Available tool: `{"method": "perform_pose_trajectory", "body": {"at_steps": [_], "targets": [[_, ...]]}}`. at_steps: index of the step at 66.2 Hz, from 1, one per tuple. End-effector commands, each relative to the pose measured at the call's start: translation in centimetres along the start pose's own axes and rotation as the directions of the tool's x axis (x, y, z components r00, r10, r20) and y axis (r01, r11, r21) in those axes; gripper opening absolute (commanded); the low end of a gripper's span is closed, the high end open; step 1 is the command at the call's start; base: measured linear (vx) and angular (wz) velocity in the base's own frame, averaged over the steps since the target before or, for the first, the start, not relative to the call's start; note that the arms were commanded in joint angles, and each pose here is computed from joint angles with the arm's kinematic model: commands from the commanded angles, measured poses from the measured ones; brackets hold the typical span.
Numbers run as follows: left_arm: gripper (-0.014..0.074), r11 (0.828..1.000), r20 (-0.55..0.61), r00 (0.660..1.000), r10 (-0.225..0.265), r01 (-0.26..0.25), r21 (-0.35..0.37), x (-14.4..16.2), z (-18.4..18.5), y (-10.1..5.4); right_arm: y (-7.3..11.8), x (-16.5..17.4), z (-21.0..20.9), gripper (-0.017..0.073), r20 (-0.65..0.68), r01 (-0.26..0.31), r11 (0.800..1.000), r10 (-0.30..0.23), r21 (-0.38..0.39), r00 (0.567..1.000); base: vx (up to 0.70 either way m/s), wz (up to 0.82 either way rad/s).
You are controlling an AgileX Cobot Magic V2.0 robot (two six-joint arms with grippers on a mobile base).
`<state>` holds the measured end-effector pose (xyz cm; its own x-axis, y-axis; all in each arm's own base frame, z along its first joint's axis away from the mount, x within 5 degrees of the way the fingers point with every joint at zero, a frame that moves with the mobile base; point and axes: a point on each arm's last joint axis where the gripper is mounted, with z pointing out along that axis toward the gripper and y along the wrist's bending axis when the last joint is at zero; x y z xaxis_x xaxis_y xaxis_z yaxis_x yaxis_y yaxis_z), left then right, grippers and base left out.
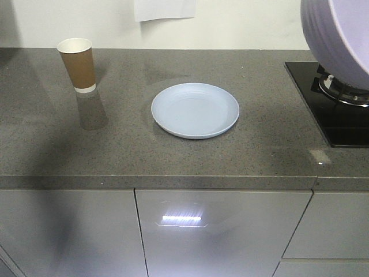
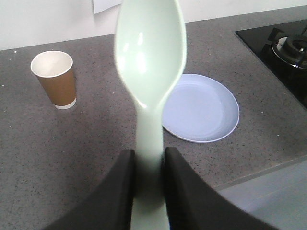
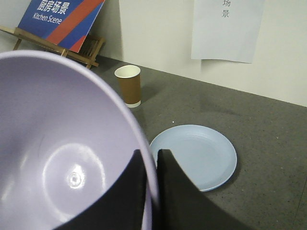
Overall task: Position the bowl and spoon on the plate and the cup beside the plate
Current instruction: 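Continue approaching the plate until it is within reach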
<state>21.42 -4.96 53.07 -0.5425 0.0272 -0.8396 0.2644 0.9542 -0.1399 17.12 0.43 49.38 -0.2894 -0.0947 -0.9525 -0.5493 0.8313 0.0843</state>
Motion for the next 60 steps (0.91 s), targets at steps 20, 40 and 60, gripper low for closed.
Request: {"method": "perform_pose_trajectory", "body": {"at_steps": [20, 40, 60], "targets": [[-0.0006, 1.0, 0.102, 0.995, -0.003, 0.001, 0.022, -0.78, -1.55, -0.51, 1.02, -0.87, -0.55, -0.0005, 0.057, 0.011, 0.999, -0.008, -0.044, 0.998, 0.04, -0.02], [-0.0006, 1.0, 0.102, 0.995, -0.003, 0.001, 0.022, -0.78, -1.55, -0.51, 1.02, -0.87, -0.55, -0.0005, 0.057, 0.011, 0.999, -0.008, -0.044, 0.998, 0.03, -0.01], [-0.0006, 1.0, 0.102, 0.995, -0.003, 0.001, 0.022, -0.78, -1.55, -0.51, 1.02, -0.87, -0.55, -0.0005, 0.057, 0.011, 0.999, -0.008, -0.044, 0.998, 0.02, -0.01]]}}
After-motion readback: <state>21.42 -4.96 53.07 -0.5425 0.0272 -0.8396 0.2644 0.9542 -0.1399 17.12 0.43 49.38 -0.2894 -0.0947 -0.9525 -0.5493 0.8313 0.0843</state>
